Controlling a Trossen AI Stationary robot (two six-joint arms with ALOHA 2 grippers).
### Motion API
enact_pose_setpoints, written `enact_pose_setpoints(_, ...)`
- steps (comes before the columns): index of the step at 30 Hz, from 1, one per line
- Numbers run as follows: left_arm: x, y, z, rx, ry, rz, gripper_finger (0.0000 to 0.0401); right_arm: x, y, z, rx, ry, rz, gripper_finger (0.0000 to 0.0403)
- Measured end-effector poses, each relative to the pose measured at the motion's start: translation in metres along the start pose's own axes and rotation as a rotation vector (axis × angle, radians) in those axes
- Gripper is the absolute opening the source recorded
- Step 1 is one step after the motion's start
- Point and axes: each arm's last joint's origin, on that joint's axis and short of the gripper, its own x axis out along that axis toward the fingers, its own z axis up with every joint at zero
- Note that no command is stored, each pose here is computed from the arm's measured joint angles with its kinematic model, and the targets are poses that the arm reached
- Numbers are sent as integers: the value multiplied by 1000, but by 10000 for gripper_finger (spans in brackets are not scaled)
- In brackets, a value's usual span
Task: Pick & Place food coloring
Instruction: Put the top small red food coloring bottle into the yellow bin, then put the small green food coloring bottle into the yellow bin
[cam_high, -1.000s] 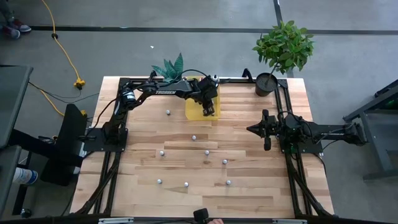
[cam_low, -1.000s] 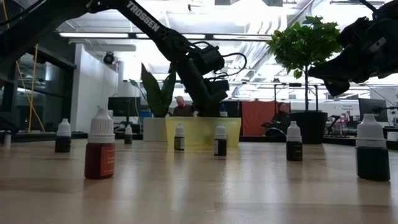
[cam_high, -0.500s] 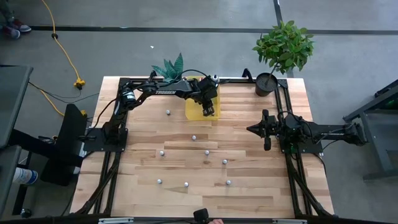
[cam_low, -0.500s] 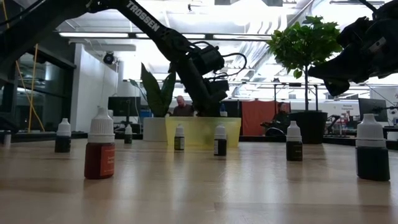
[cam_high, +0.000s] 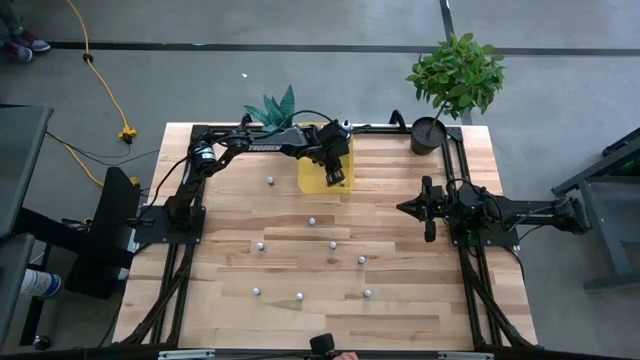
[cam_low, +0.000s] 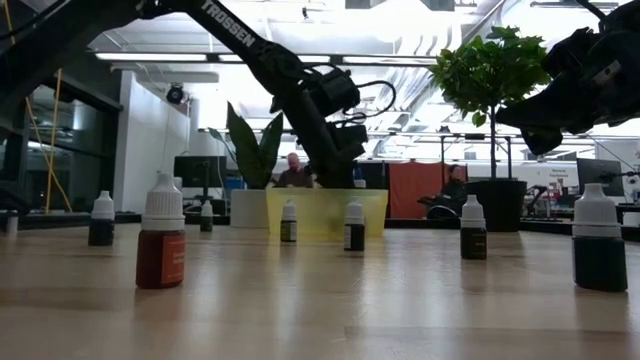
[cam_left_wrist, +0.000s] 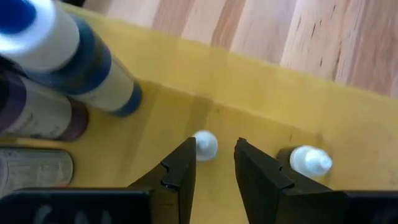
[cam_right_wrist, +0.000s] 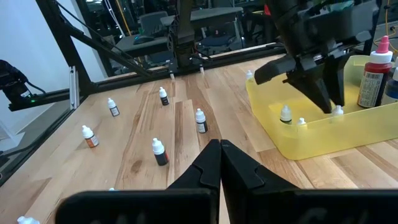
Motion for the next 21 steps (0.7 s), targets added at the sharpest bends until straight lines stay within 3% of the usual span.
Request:
enact_pose_setpoints(10, -23, 3, 11, 19, -61, 28, 105, 0, 0, 0, 0, 0, 0, 0)
enact_pose_setpoints(21, -95, 2, 23, 11, -105, 12, 116, 0, 0, 0, 0, 0, 0, 0)
